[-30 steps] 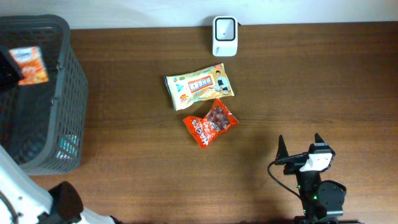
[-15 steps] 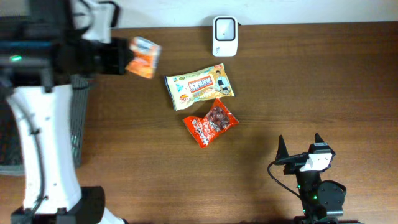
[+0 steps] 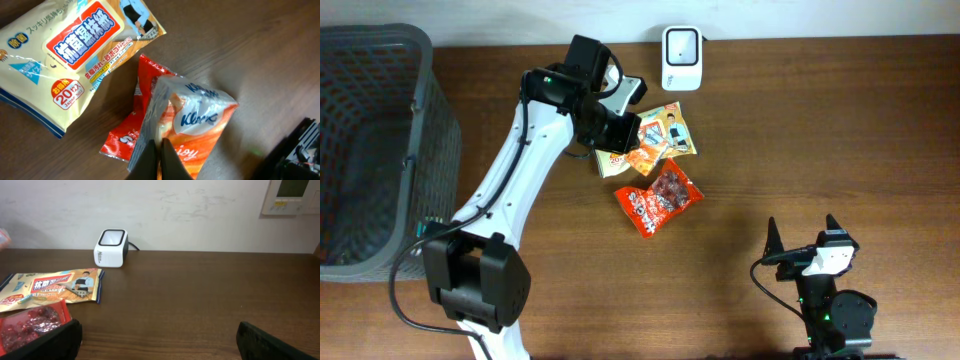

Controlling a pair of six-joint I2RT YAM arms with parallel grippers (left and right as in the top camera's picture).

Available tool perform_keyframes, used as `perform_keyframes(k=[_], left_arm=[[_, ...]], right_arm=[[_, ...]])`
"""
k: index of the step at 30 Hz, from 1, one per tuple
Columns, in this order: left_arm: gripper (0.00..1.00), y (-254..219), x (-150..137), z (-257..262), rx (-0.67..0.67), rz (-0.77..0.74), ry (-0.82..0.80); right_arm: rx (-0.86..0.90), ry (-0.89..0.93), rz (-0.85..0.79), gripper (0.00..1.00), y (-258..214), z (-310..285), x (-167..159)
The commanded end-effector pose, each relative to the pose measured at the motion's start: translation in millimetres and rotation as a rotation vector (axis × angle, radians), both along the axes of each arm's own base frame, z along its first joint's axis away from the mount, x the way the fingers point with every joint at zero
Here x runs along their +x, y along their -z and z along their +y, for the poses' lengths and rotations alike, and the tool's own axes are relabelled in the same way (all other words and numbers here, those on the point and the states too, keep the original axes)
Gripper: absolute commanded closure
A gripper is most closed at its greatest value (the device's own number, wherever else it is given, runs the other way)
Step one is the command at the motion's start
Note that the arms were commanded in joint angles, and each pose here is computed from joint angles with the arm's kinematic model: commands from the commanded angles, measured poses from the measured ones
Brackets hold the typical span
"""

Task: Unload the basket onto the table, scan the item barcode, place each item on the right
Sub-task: 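Carry the tissue pack over and drop it onto the red bag, then withdraw the left gripper back toward the basket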

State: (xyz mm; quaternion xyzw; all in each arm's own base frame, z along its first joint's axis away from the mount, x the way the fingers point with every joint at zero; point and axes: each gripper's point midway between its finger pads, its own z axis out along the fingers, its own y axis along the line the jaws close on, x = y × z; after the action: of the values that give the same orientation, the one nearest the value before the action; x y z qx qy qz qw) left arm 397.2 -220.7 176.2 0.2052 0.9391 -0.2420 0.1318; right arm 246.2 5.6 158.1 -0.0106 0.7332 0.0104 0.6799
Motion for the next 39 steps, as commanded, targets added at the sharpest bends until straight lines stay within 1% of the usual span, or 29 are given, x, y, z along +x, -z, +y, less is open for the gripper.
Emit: perform_keyframes(k=[1,2,3,6,7,10,13,17,20,22,23,25,26,27,30,33,39], left_arm=[[0.89,5.6,3.1,1.8,0.008,0.006,-0.008],[0.86,5.6,3.2,1.8,0.008,0.006,-0.008],[0.79,5.6,3.3,1.9,0.008,0.006,-0.008],[0.47,5.6,3.4,2.1,0.009,0.006,-0.009],[0.43,6.3,4.6,4.5,0.018,0.003,-0.014],[0.39,4.2,7.8,11.0,0.027,-0.002,-0.03],[0.35,-15.4,12.5,20.6,0.025,-0.016,-0.054],[0.31,-60.7,18.1,52.8,0.082,-0.066,-0.127],[0.25,-103.5,16.0,88.6,0.165,-0.132,-0.208],[0.21,-136.0,10.6,122.9,0.262,-0.203,-0.289],[0.19,-145.4,8.7,131.9,0.286,-0.226,-0.311],[0.18,-162.7,4.7,150.0,0.315,-0.263,-0.367],[0.18,-171.2,3.2,161.7,0.319,-0.279,-0.407],[0.14,-175.4,2.6,168.2,0.317,-0.288,-0.425],[0.12,-186.5,-1.9,195.9,0.318,-0.305,-0.498],[0.11,-200.2,-10.9,236.2,0.331,-0.315,-0.667],[0.09,-222.5,-36.7,301.9,0.332,-0.34,-0.89]], right_arm=[[-0.004,0.007,0.005,0.02,2.8,-0.8,-0.1],[-0.004,0.007,0.005,0.02,2.8,-0.8,-0.1],[-0.004,0.007,0.005,0.02,2.8,-0.8,-0.1],[-0.003,0.007,0.005,0.01,2.8,-0.8,-0.1],[-0.003,0.007,0.005,0.02,2.8,-0.8,-0.1],[-0.004,0.007,0.005,0.02,2.8,-0.8,-0.1],[-0.004,0.007,0.005,0.02,2.8,-0.8,-0.1],[-0.004,0.007,0.005,0.02,2.8,-0.8,-0.1],[-0.004,0.007,0.005,0.02,2.8,-0.8,-0.1],[-0.004,0.007,0.005,0.02,2.8,-0.8,-0.1],[-0.004,0.007,0.005,0.02,2.8,-0.8,-0.1],[-0.004,0.007,0.005,0.02,2.8,-0.8,-0.1],[-0.004,0.007,0.005,0.02,2.8,-0.8,-0.1],[-0.004,0.007,0.005,0.02,2.8,-0.8,-0.1],[-0.004,0.007,0.005,0.01,2.8,-0.8,-0.1],[-0.004,0.007,0.005,0.02,2.8,-0.8,-0.1],[-0.004,0.007,0.005,0.02,2.8,-0.8,-0.1]])
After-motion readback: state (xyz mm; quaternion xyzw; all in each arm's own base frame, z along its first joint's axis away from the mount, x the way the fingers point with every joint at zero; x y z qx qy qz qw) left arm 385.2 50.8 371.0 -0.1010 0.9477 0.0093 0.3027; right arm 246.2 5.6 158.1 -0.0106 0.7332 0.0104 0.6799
